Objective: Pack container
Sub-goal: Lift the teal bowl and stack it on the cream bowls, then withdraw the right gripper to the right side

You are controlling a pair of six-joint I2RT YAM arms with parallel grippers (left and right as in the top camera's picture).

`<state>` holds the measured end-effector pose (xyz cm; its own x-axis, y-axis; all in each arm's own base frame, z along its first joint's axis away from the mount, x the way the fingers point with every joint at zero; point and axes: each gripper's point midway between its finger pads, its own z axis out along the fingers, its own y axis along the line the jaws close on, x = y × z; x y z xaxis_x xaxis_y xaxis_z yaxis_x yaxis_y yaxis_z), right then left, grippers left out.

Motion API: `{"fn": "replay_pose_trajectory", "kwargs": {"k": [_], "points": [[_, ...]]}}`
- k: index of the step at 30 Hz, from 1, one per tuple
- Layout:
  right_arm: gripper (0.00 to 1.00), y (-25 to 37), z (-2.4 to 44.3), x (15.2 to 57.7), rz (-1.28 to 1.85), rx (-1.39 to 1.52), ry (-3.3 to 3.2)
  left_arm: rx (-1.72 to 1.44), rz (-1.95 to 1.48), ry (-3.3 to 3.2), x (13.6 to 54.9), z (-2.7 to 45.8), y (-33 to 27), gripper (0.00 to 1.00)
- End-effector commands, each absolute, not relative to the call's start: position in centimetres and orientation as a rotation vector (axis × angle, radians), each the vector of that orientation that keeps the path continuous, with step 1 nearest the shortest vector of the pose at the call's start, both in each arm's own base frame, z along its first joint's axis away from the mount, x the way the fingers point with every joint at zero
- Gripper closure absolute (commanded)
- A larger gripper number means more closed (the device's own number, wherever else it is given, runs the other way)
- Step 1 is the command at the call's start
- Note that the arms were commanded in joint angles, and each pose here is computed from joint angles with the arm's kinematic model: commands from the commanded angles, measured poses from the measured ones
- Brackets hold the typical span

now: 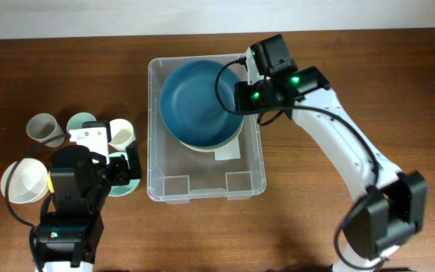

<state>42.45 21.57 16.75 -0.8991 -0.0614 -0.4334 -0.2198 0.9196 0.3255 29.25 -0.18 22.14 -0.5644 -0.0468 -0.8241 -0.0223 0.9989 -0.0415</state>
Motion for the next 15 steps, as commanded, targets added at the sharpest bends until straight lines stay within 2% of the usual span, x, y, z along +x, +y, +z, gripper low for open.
{"fn": "replay_pose_trajectory", "kwargs": {"k": [1,2,4,6,11,15], "points": [[0.96,21.6,15.5,43.3,0.503,-0.189,2.670,-0.061,-0.039,2.149,29.4,23.0,-0.1,0.00],[0.92,21.6,15.3,43.3,0.501,-0.189,2.674,-0.061,-0.039,2.149,29.4,23.0,-0.1,0.00],[0.66,21.7,15.4,43.5,0.503,-0.190,2.667,-0.061,-0.039,2.149,29.4,23.0,-0.1,0.00],[0.57,21.7,15.6,43.6,0.506,-0.192,2.659,-0.061,-0.039,2.149,29.4,23.0,-0.1,0.00],[0.52,21.7,17.3,43.7,0.498,-0.239,2.628,-0.061,-0.039,2.149,29.4,23.0,-0.1,0.00],[0.47,17.0,23.5,44.1,0.264,-0.124,2.570,-0.061,-0.039,2.149,29.4,23.0,-0.1,0.00]]}}
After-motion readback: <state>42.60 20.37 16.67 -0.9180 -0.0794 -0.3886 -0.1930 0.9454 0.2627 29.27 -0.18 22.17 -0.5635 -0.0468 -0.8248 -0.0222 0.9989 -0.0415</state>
